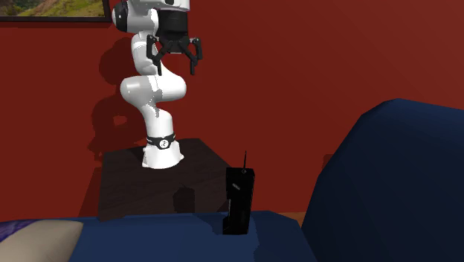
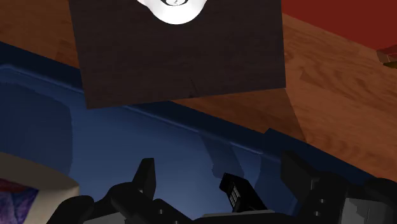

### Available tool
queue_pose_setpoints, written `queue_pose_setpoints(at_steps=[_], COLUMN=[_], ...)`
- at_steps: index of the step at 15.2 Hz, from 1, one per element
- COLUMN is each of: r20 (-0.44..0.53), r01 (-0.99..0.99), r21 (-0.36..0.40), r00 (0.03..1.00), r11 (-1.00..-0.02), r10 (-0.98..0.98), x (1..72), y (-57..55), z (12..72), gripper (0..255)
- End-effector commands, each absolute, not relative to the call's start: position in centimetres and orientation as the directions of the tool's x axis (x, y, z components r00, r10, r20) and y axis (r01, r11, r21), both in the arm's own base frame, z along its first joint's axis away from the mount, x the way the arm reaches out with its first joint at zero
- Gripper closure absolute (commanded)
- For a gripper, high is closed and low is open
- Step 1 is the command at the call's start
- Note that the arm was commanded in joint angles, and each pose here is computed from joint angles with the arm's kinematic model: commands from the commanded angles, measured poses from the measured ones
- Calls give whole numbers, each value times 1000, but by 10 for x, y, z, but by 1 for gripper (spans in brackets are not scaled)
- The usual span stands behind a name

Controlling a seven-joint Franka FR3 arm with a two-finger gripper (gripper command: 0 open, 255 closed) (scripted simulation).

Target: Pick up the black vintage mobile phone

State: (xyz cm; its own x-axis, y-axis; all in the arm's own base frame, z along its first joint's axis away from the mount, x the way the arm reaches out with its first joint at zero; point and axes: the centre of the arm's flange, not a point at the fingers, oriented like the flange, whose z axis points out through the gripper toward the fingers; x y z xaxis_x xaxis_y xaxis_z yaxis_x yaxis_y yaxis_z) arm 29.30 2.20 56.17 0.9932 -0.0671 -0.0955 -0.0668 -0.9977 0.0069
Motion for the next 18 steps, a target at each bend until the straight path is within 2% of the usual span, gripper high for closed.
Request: queue_pose_setpoints(at_steps=[1, 9, 18], r20=[-96, -90, -80], r01=[-67, 217, 514], r21=[7, -5, -16], r00=[993, 972, 854], r11=[-998, -976, -857], r10=[-67, 217, 514], x=[293, 369, 449], y=[22, 24, 54], z=[562, 489, 409], gripper=[0, 0, 0])
